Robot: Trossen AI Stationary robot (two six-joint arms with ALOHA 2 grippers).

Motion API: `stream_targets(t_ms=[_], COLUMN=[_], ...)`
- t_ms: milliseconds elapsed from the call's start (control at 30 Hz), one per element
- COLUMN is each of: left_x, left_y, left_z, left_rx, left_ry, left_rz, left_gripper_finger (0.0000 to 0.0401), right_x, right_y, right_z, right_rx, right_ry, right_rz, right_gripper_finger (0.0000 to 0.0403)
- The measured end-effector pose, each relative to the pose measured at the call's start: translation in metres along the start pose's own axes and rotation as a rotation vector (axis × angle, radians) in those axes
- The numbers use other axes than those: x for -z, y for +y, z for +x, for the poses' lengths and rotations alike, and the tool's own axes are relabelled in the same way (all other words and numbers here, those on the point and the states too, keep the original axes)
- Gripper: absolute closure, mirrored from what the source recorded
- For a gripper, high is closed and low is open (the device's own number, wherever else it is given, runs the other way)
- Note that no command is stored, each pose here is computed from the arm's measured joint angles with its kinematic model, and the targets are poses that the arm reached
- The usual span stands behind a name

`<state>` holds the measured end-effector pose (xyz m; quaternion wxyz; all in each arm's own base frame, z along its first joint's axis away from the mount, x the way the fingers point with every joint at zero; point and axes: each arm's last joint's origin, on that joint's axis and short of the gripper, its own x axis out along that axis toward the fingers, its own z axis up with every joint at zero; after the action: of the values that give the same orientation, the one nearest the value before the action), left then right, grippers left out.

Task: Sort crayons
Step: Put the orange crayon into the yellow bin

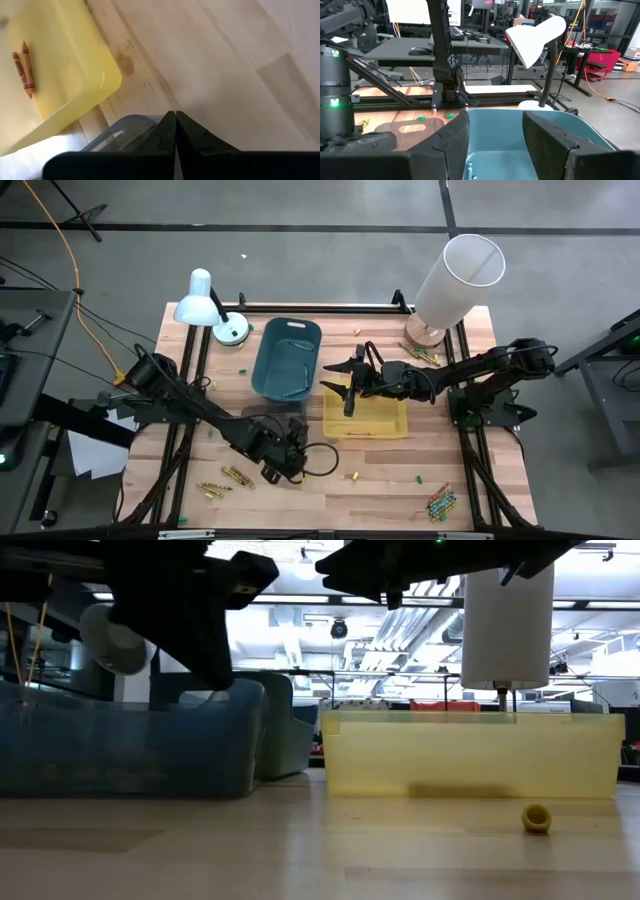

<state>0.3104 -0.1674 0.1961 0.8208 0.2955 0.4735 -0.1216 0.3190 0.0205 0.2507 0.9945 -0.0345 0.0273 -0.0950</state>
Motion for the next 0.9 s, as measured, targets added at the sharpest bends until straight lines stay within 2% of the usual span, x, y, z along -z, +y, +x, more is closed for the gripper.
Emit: stream_targets(t_ms=[100,267,400,467,567,733,900], left_x=[0.0,0.001,0.011,0.024,0.049,0.087,0.114], left_y=[-0.005,-0.014,-0.021,-0.024,-0.028,-0.048,-0.074], left_z=[-0.006,-0.038,-0.072,-0.084,-0.096,-0.101,-0.091], left_rx=[0.008,0.023,-0.086,-0.136,-0.137,0.005,0.151], left_ry=[-0.003,-0.04,-0.053,-0.039,0.023,0.201,0.415], left_rz=[0.041,0.061,-0.023,-0.109,-0.307,-0.661,-0.85], left_gripper_finger=[0.0401,0.0401,0.0401,0.0401,0.0401,0.0401,0.0401], right_x=[0.0,0.0,0.001,0.001,0.0,-0.001,-0.002], right_y=[0.0,0.0,0.0,0.0,0.0,0.0,0.0], right_z=[0.0,0.0,0.0,0.0,0.0,0.0,0.0], right_rx=[0.0,0.0,0.0,0.0,0.0,0.001,0.001], right_ry=[0.0,0.002,0.006,0.006,-0.002,-0.009,-0.015], right_rz=[0.0,-0.001,-0.002,-0.002,0.0,0.003,0.003], right_gripper_finger=[0.0224,0.0224,0.0224,0.0224,0.0224,0.0224,0.0224])
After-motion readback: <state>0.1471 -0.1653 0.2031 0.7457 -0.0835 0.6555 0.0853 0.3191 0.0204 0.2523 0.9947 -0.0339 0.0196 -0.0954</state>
